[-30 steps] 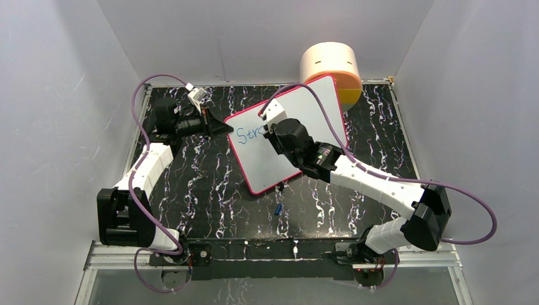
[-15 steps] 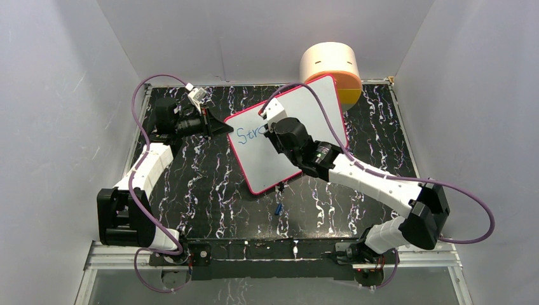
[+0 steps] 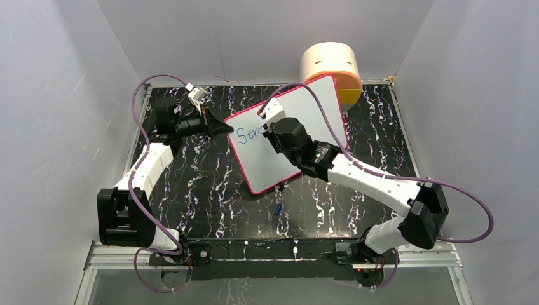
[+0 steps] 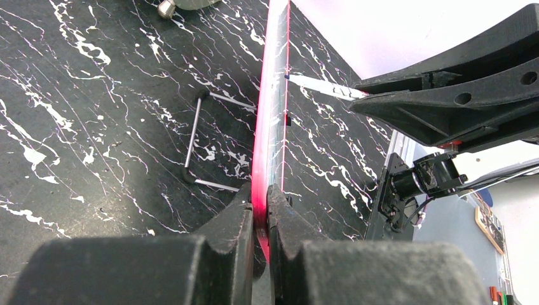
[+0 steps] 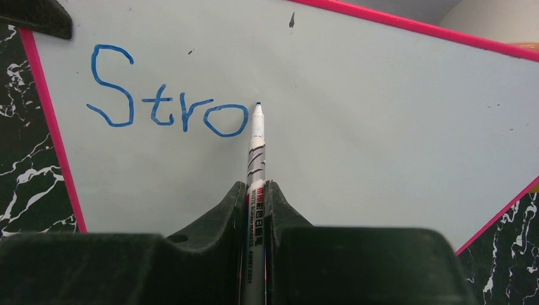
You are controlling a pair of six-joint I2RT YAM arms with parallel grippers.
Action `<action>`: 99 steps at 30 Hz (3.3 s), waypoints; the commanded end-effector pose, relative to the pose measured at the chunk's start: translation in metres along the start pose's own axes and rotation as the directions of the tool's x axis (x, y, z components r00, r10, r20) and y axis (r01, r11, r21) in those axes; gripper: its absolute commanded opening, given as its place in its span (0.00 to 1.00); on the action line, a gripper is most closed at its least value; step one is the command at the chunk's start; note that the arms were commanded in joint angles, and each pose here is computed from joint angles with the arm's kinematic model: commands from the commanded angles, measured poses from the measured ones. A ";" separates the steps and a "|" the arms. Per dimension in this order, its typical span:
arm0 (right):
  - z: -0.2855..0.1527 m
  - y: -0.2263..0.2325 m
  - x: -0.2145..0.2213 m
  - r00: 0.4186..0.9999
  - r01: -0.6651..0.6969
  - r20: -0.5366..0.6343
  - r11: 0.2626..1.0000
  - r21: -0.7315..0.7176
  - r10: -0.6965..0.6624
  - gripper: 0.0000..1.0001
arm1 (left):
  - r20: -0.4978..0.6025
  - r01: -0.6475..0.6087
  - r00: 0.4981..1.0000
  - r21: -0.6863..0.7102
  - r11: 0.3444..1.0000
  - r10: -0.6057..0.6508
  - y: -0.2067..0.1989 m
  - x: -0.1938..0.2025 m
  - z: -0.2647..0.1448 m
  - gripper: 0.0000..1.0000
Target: Write a sentence on the whiteboard
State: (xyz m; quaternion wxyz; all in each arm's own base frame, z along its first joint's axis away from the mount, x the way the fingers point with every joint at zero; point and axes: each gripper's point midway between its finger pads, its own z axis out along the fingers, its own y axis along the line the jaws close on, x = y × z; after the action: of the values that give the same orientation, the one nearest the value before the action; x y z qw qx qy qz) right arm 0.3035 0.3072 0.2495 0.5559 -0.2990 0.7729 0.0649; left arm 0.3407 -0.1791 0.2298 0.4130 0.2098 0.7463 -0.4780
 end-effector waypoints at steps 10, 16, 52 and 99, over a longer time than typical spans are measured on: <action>0.006 -0.004 -0.013 0.999 -0.024 0.028 1.000 0.017 0.024 0.00 | -0.072 0.002 0.997 -0.016 1.000 -0.003 0.006 0.026 0.008 0.00; 0.003 -0.005 -0.007 1.000 -0.027 0.009 0.999 0.021 0.027 0.00 | -0.073 0.004 0.997 -0.017 1.000 -0.005 0.007 0.027 0.008 0.00; -0.011 0.000 0.015 0.997 -0.063 -0.045 0.998 -0.023 0.062 0.00 | -0.074 0.007 0.997 -0.018 1.000 -0.009 0.007 0.027 0.009 0.00; 0.003 -0.012 -0.008 0.998 -0.055 0.044 0.998 0.026 0.054 0.00 | -0.084 0.008 0.996 -0.015 1.000 -0.009 0.006 0.031 0.011 0.00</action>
State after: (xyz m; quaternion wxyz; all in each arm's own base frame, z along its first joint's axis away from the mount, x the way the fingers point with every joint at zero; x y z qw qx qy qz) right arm 0.3080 0.2960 0.2388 0.5486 -0.2828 0.7845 0.0598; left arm 0.3410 -0.1792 0.2296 0.4132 0.2096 0.7467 -0.4773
